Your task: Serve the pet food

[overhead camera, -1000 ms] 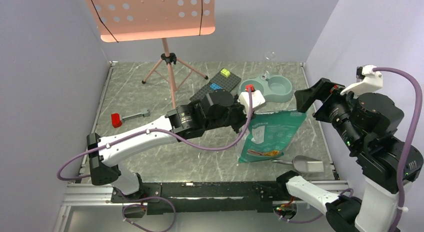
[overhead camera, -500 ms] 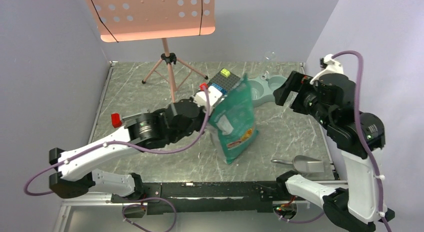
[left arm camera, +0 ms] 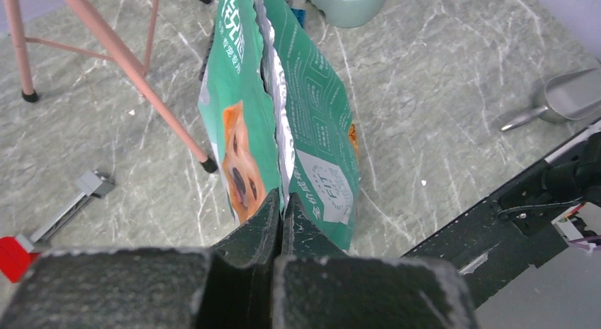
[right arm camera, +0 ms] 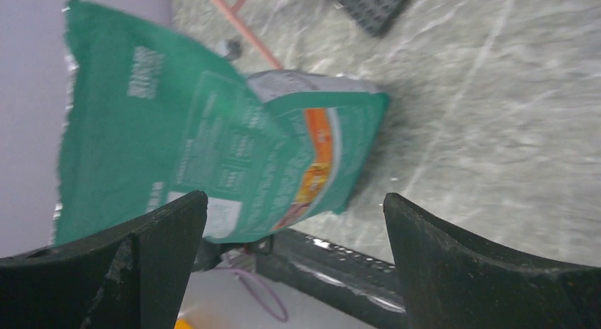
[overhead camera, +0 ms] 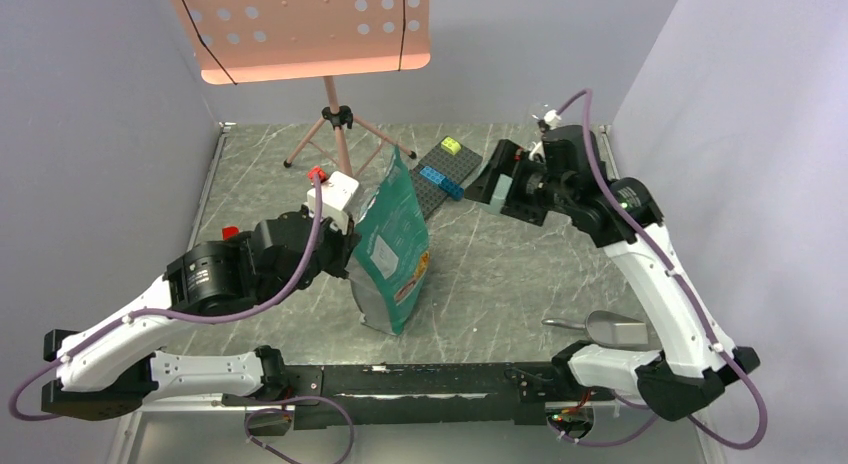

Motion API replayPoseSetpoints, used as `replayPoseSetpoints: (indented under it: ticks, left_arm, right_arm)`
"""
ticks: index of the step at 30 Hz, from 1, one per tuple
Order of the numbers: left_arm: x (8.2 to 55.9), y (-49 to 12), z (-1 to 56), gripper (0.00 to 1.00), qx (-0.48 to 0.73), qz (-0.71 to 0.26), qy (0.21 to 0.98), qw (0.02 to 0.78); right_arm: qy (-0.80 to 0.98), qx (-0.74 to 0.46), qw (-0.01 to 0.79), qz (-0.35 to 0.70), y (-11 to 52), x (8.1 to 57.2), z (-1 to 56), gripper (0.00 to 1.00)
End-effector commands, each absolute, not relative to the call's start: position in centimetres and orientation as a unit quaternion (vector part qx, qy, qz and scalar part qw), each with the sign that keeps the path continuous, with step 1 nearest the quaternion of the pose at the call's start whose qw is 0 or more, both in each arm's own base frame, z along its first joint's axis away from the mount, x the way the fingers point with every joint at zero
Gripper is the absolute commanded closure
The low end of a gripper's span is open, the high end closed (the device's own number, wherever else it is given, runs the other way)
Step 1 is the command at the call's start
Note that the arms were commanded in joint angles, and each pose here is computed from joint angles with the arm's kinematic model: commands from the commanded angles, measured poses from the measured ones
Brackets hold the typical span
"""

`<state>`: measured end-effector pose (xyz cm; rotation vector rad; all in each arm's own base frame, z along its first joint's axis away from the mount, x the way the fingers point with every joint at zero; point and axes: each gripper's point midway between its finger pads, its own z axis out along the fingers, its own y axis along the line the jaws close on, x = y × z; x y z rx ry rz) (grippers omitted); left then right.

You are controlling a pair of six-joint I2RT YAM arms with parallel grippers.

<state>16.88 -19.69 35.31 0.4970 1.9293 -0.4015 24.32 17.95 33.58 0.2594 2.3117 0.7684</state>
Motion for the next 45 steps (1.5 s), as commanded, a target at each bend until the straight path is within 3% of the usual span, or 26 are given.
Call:
replayPoseSetpoints:
  ticks: [1, 5, 10, 12, 23, 27, 28, 32, 34, 36, 40, 45]
  left_arm:
    - [16.9, -22.5, 41.3, 1.00, 0.152, -0.281, 0.758, 0.568]
    - [16.7, -23.1, 41.3, 1.00, 0.156, -0.295, 0.756, 0.563]
    - [16.4, -22.8, 40.7, 1.00, 0.158, -0.297, 0.757, 0.560]
    - [16.2, -22.6, 40.6, 1.00, 0.158, -0.301, 0.756, 0.560]
    - [15.7, -23.4, 40.2, 1.00, 0.190, -0.307, 0.751, 0.553]
    - [15.6, -23.1, 40.5, 1.00, 0.202, -0.299, 0.749, 0.555]
    - [15.6, -22.9, 40.7, 0.96, 0.204, -0.297, 0.748, 0.557]
    - [15.8, -21.5, 41.3, 0.48, 0.188, -0.287, 0.749, 0.566]
    - [16.1, -20.4, 41.6, 0.34, 0.165, -0.280, 0.750, 0.576]
    - [16.4, -19.8, 42.4, 0.28, 0.149, -0.281, 0.743, 0.590]
    - [17.5, -19.4, 43.8, 0.33, 0.103, -0.290, 0.738, 0.601]
    - [18.9, -21.7, 42.8, 0.34, 0.108, -0.309, 0.765, 0.554]
  right_arm:
    - [0.842, 0.099, 0.339, 0.409, 23.4, 24.7, 37.7, 0.00]
    - [0.839, 0.090, 0.325, 0.428, 26.9, 24.8, 38.6, 0.02]
    - [0.823, 0.077, 0.316, 0.465, 30.2, 24.6, 40.3, 0.31]
    - [0.821, 0.076, 0.317, 0.468, 30.9, 24.6, 40.6, 0.36]
    - [0.831, 0.029, 0.313, 0.458, 35.4, 24.1, 40.6, 0.39]
    - [0.853, 0.026, 0.275, 0.444, 35.9, 23.3, 37.7, 0.74]
    - [0.852, 0.027, 0.274, 0.445, 35.7, 23.1, 37.5, 0.81]
    - [0.832, 0.019, 0.300, 0.466, 34.8, 22.6, 38.4, 0.93]
    - [0.819, 0.002, 0.309, 0.484, 34.8, 22.1, 39.0, 1.00]
    - [0.813, -0.011, 0.309, 0.494, 34.8, 21.7, 39.2, 1.00]
    - [0.796, -0.034, 0.315, 0.516, 34.9, 21.2, 39.9, 1.00]
    - [0.794, -0.024, 0.315, 0.519, 34.3, 21.4, 39.4, 0.77]
